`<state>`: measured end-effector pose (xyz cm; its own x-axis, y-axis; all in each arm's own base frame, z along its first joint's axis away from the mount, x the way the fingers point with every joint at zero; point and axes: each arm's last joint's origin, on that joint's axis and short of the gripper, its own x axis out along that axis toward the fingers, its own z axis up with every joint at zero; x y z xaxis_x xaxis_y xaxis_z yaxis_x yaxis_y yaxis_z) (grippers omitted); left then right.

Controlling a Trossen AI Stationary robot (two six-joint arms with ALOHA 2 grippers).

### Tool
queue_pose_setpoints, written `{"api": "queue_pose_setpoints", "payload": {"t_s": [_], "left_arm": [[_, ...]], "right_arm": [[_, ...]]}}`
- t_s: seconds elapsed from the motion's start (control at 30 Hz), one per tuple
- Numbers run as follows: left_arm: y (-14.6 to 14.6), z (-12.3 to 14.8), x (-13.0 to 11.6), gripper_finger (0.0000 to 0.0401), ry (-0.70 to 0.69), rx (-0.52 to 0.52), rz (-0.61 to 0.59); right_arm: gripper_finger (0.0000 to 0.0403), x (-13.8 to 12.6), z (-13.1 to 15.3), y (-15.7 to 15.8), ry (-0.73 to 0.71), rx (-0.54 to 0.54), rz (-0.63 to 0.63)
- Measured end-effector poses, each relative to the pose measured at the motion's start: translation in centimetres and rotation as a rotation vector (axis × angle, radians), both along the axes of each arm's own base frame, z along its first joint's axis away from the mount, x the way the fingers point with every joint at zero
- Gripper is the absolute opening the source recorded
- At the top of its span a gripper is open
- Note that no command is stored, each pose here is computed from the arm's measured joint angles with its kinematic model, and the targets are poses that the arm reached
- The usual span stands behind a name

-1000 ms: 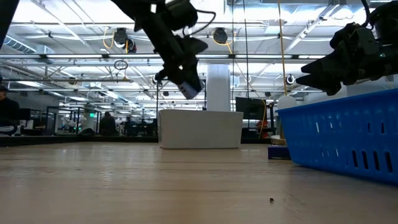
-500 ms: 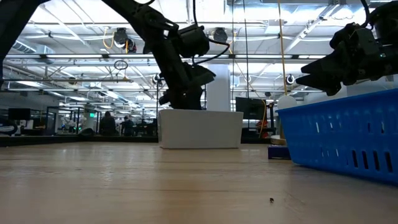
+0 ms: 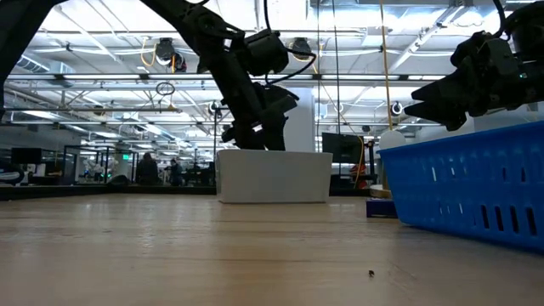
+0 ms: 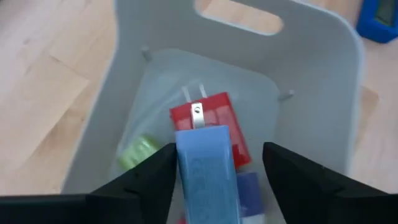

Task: Pick & Place Office items
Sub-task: Put the blue charger adapter into the gray bin, then put the blue timer into the blue bin

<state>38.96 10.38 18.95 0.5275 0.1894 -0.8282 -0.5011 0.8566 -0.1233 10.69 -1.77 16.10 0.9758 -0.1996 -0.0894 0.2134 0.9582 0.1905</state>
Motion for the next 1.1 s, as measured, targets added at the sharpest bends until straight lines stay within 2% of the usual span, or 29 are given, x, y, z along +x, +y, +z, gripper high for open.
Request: {"api": "queue_pose_setpoints", "payload": {"t_s": [0.17,0.33,0.67,0.83,1.03,1.1], "left_arm": [[-0.7,0.3,0.3,0.0262,-0.031,-0.034,-0.042],[-1.3,1.3,0.4,0.0266,-0.082,-0.061,-0.051],[-2.1,9.0,-1.7,0.0239,-0.333,0.025,-0.088],[-2.5,12.5,-3.2,0.0228,-0.454,0.061,-0.095],[-2.7,13.9,-4.0,0.0229,-0.511,0.011,-0.040],[-2.7,13.8,-4.0,0.0234,-0.517,-0.028,-0.005]], "right_arm": [[0.0242,0.0,0.0,0.0,0.000,0.000,0.000],[0.0242,0.0,0.0,0.0,0.000,0.000,0.000],[0.0242,0.0,0.0,0.0,0.002,-0.005,0.000],[0.0242,0.0,0.0,0.0,0.034,-0.161,0.014],[0.0242,0.0,0.0,0.0,0.034,-0.186,0.014],[0.0242,0.0,0.1,0.0,0.019,-0.159,0.012]]}}
